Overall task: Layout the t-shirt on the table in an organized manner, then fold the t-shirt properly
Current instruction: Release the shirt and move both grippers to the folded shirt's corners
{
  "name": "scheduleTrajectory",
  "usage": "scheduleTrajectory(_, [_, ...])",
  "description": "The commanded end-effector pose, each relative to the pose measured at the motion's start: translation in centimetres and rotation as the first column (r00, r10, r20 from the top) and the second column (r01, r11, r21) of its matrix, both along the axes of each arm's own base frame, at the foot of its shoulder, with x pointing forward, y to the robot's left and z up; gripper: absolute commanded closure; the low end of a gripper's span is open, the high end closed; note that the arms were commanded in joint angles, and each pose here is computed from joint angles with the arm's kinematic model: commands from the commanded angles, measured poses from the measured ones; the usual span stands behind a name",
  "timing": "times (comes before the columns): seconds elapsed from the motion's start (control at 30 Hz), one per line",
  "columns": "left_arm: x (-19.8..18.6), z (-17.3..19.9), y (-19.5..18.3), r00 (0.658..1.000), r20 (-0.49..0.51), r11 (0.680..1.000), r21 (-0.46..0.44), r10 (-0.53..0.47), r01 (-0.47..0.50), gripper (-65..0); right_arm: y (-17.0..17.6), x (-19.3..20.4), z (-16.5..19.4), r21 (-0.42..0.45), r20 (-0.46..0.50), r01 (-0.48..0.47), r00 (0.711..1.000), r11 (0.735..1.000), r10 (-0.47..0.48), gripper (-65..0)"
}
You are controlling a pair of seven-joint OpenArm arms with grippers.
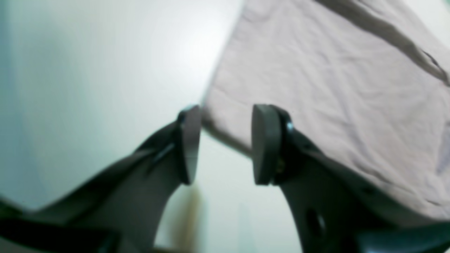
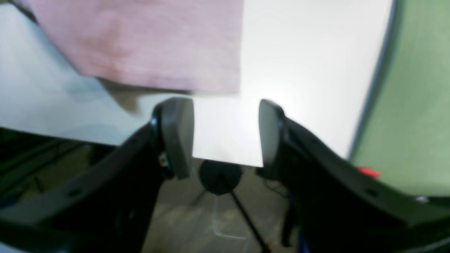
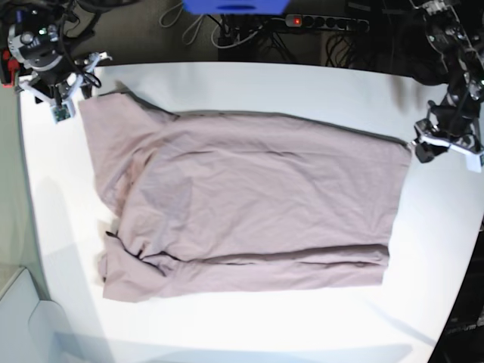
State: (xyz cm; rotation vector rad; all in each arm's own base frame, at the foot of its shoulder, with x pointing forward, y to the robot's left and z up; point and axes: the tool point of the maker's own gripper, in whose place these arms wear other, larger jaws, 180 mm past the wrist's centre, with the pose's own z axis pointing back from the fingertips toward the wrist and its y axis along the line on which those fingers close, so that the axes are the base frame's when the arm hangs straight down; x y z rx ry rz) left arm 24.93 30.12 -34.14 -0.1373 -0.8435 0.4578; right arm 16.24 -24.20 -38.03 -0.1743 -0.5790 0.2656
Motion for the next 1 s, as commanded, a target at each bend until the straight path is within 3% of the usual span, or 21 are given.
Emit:
scheduleTrajectory(0.0, [0.1, 0.9, 0.5, 1.0, 0.028, 1.0, 0.016, 0.003, -0.004, -24.1, 1.0, 0.7, 0.5, 0.021, 0.038, -0.02, 0.999, 1.0, 0.019, -31.5])
scheduleTrajectory(0.13, [-0.9, -0.5, 1.3, 0.999, -0.014, 1.0, 0.002, 0.029, -0.029, -24.1, 4.2, 1.2, -0.1, 0.077, 0.036, -0.089, 0.996, 0.993, 0.086, -32.5])
scheduleTrajectory(0.27, [-2.0, -1.7, 1.8, 0.997, -0.059, 0.999, 0.018, 0.042, -0.041, -24.2, 5.7, 1.2, -0.4, 0.116, 0.039, -0.082, 0.996, 0.99, 0.078, -32.5])
scheduleTrajectory(0.47, [-2.6, -2.4, 2.6, 0.993, -0.106, 0.995, 0.09, 0.054, -0.044, -27.8, 6.4, 1.3, -0.5, 0.142, 0.046, -0.069, 0.997, 0.987, 0.063, -32.6])
scheduleTrajectory(0.67, [-2.8, -2.9, 2.7, 0.991, -0.119, 0.995, 0.084, 0.059, -0.049, -28.2, 6.5, 2.3, -0.1, 0.143, 0.07, -0.071, 0.996, 0.987, 0.062, -32.6])
scheduleTrajectory(0.97, [-2.8, -2.9, 2.8, 0.991, -0.12, 0.995, 0.086, 0.06, -0.05, -28.2, 6.7, 1.9, -1.5, 0.165, 0.036, -0.064, 0.998, 0.984, 0.058, -32.6])
